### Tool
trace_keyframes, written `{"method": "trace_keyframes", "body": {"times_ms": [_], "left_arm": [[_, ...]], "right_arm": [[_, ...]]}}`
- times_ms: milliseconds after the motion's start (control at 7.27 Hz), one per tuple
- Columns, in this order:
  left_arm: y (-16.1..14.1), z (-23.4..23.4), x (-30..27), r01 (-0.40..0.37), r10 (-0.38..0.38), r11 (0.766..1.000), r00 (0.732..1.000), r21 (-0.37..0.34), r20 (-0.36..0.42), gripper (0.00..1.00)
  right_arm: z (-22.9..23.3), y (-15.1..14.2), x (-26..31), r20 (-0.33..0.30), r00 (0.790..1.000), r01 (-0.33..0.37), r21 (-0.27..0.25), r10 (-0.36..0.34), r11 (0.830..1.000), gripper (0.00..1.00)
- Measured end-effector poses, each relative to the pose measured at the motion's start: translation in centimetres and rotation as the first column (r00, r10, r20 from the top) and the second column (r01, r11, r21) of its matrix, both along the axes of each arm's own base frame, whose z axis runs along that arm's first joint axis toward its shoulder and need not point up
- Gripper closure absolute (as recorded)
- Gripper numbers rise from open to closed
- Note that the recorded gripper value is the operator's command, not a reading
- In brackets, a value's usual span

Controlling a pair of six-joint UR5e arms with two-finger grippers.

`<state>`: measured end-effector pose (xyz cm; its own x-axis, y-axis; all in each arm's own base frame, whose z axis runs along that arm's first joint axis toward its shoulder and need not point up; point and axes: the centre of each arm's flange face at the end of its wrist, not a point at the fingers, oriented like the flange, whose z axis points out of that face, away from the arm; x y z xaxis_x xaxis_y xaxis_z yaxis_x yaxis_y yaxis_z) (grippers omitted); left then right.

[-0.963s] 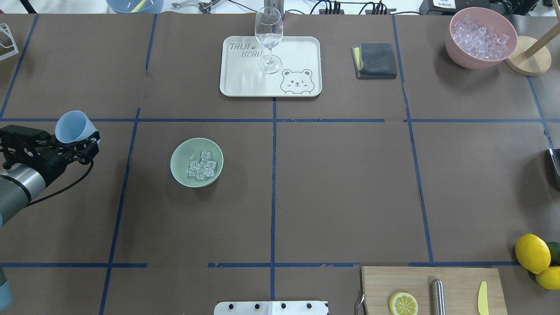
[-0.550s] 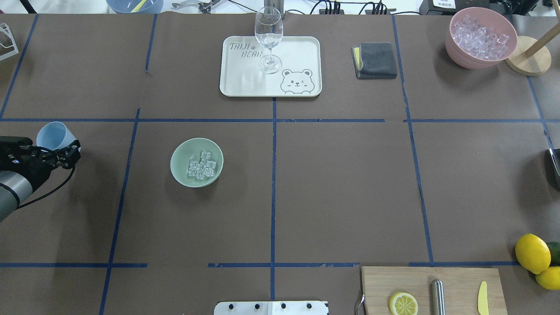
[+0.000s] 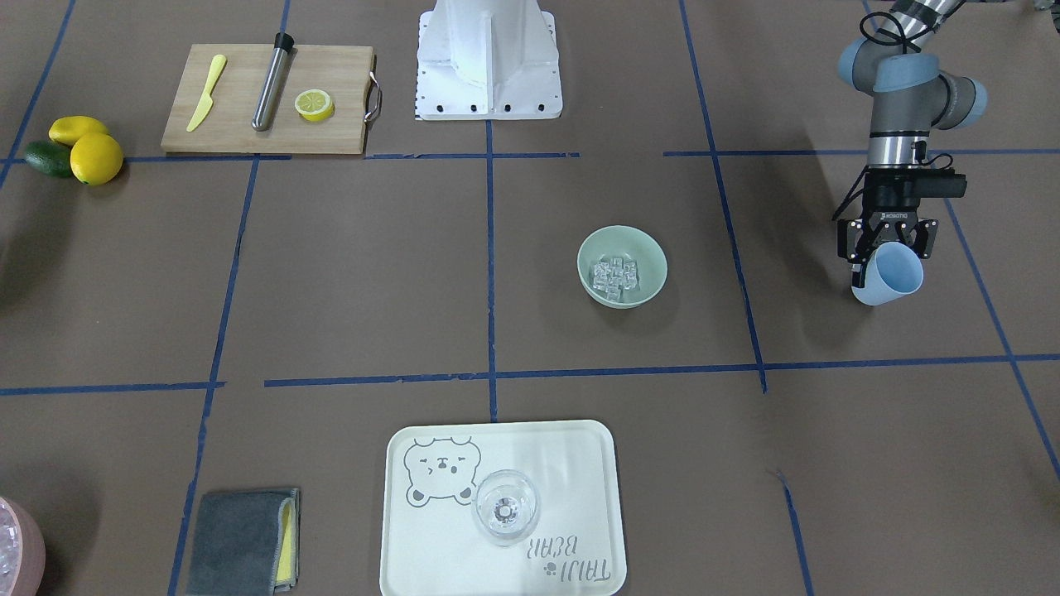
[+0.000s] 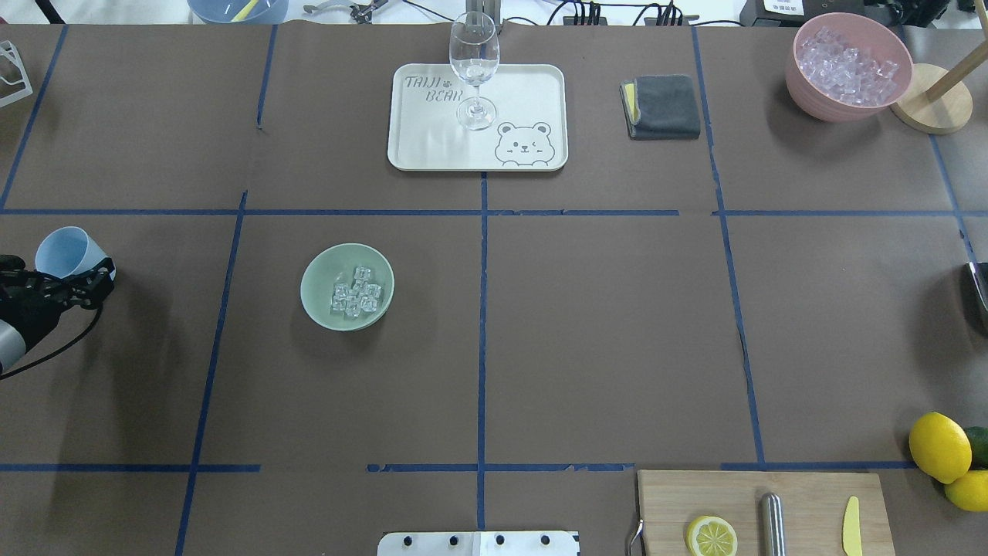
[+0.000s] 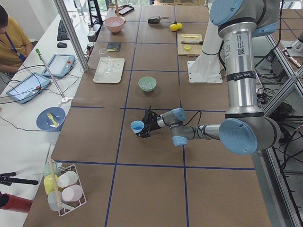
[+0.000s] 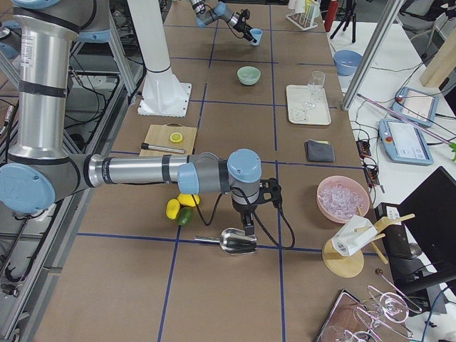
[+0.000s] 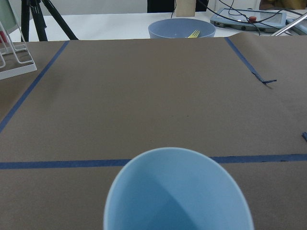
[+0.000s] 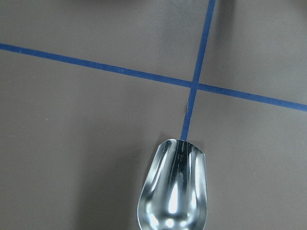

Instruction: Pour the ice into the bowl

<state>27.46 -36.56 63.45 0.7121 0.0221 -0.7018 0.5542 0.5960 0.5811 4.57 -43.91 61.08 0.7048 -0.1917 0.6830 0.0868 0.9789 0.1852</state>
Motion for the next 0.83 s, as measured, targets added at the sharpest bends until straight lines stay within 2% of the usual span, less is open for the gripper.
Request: {"method": "trace_keyframes", "body": {"times_ms": [412,688,825], "left_arm": [[0.2,-0.1,0.0,-0.019,0.018,1.000,1.000,0.010,0.012,0.00],[-0.1,-0.7,-0.5,-0.086,0.085,0.996,0.995,0.023,0.045,0.00],[-1.1,-1.2,-1.9,-0.109,0.106,0.993,0.992,0.036,0.069,0.00]], "right_arm": [[-0.1,0.0,0.0,0.000,1.000,-0.001,0.003,0.001,1.000,0.00],[-0.3,0.0,0.1,0.000,1.000,-0.001,0.007,0.001,1.000,0.00],[-0.4,-0.1,0.0,0.000,1.000,-0.001,0.007,0.001,1.000,0.00]]}}
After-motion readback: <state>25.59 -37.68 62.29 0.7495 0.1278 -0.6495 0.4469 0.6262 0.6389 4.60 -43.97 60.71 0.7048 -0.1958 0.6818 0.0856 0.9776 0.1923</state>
